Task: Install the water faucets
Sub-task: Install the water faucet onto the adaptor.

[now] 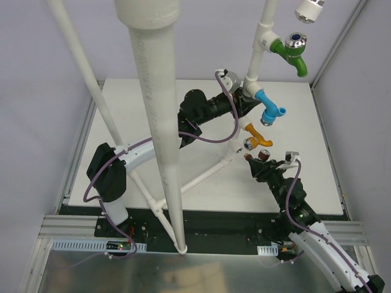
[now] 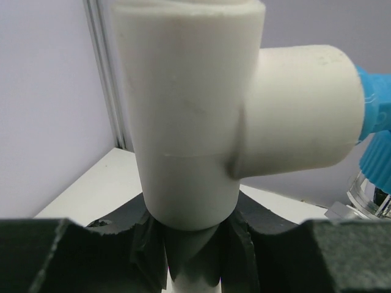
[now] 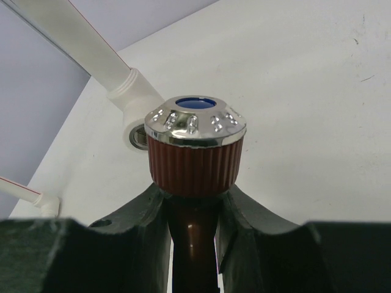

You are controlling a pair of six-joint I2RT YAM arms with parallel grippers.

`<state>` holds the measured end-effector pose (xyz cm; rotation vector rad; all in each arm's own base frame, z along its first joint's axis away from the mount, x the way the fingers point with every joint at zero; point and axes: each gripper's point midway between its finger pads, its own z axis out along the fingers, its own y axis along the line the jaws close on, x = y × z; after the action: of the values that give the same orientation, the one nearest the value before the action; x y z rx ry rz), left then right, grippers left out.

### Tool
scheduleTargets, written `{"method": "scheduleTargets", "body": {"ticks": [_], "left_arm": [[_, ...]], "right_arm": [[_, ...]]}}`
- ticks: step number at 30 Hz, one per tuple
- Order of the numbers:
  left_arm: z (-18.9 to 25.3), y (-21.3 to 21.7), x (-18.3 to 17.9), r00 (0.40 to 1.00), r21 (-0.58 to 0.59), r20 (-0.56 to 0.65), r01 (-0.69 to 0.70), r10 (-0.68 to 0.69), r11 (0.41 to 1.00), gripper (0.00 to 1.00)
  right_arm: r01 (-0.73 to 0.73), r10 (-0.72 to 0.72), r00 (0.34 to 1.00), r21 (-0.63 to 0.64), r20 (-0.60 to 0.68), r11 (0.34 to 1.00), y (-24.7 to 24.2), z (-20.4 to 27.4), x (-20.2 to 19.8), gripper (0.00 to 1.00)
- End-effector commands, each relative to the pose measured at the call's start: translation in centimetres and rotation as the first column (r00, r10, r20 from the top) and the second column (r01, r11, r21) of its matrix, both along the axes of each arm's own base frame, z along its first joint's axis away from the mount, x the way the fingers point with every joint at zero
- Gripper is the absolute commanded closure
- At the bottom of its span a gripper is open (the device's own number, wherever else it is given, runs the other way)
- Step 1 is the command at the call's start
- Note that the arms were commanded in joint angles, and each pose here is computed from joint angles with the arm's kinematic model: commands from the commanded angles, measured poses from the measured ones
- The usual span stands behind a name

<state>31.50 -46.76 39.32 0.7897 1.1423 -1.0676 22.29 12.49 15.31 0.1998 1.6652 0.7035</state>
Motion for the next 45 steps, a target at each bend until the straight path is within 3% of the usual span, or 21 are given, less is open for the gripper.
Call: {"method": "scheduleTargets", "body": {"ticks": [1,9,15,26,34,45], "left_arm": [[2.2,2.2,-1.7,0.996,-0.003,0.088,0.023,-0.023,1.000,1.00],[3.2,4.4,-3.1,0.995,-0.006,0.097,0.030,-0.030,1.000,1.00],[3.9,5.6,-3.6,0.994,-0.021,0.106,0.014,-0.012,1.000,1.00],[4.7,7.2,-3.5,0.998,-0.027,0.057,-0.007,0.009,1.000,1.00],[6.3,8.1,-4.3,0.996,-0.026,0.087,-0.009,0.011,1.000,1.00],[8.1,8.9,-5.4,0.995,-0.039,0.095,0.007,-0.003,0.999,1.00]], "right_arm": [[-0.027,0.021,0.986,0.031,0.167,0.999,0.7,5.3,0.4,1.00],[-0.104,0.115,0.950,-0.054,0.291,0.993,2.6,6.9,-0.5,1.00],[-0.136,0.208,0.910,-0.217,0.359,0.967,5.0,5.3,-1.2,1.00],[-0.026,0.178,0.839,-0.288,0.515,0.957,4.9,5.4,-1.3,1.00],[0.032,0.168,0.852,-0.370,0.496,0.928,4.4,4.5,-0.6,1.00],[-0.023,0.276,0.856,-0.501,0.437,0.865,6.7,2.5,-0.3,1.00]]}}
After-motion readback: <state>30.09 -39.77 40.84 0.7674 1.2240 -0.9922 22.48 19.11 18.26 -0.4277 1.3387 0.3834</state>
